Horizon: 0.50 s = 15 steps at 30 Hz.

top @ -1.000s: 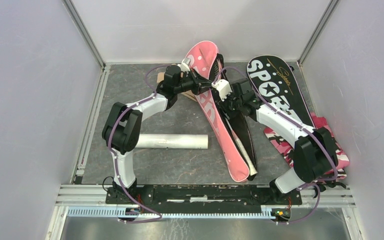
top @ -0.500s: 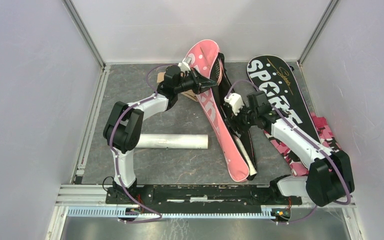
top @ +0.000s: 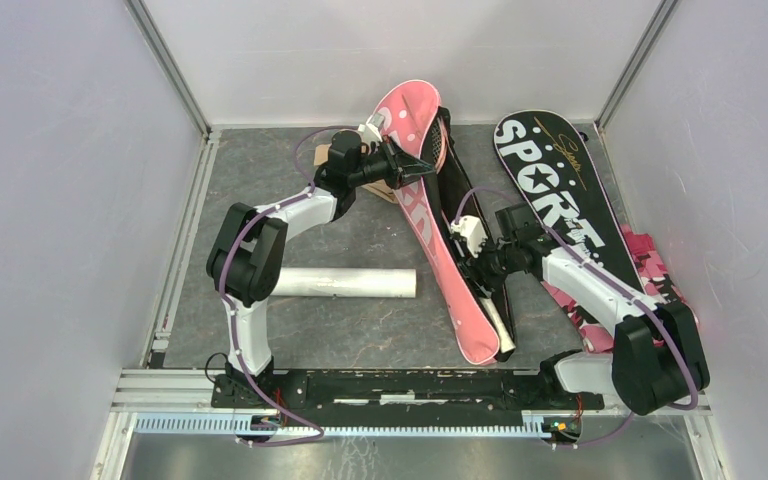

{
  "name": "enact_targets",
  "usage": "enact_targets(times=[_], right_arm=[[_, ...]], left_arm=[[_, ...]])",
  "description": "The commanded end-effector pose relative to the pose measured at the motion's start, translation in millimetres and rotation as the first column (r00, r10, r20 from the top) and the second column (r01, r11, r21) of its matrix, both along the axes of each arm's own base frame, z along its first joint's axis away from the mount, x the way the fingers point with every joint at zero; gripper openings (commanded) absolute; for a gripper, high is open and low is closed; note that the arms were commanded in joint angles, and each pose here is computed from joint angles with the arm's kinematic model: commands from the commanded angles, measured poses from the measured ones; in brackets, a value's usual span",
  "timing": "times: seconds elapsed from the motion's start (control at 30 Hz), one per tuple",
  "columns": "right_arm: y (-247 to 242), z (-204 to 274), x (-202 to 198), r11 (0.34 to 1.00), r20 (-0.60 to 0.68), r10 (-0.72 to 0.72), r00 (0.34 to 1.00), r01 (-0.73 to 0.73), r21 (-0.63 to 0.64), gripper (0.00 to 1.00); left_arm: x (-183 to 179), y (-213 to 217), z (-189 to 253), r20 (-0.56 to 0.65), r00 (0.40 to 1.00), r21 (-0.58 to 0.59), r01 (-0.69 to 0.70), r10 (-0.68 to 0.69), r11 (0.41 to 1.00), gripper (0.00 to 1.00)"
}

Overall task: Pack up the badminton gear
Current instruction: Place the racket in the racket bag.

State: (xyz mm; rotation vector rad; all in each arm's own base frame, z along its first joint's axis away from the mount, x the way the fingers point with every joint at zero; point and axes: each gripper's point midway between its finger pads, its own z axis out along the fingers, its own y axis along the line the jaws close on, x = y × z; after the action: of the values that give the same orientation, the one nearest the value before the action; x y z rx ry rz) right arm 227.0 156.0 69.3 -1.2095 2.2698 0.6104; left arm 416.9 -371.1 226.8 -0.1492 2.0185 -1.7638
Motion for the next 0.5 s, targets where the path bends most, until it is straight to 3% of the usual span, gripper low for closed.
enact_targets(times=[0.0,0.37,0.47], right_arm=[[6.2,10.7,0.1,0.998,0.026,0.04,0.999,-0.041,0.039,0.49],[12.5,25.4,16.4,0.998,0.069,0.017,0.997,-0.021,0.061,0.21],[16.5,30.5,21.8,0.997,0.075,0.005,0.997,-0.011,0.077,0.19]], left_arm=[[-2.4,-0.4,67.3,0.239,0.971,-0.078,0.034,-0.015,0.996,0.02],[-2.3,-4.4,54.1,0.202,0.979,-0.079,0.035,-0.018,0.996,0.02],[-3.1,-5.9,49.4,0.161,0.987,-0.094,0.022,-0.007,0.995,0.02]])
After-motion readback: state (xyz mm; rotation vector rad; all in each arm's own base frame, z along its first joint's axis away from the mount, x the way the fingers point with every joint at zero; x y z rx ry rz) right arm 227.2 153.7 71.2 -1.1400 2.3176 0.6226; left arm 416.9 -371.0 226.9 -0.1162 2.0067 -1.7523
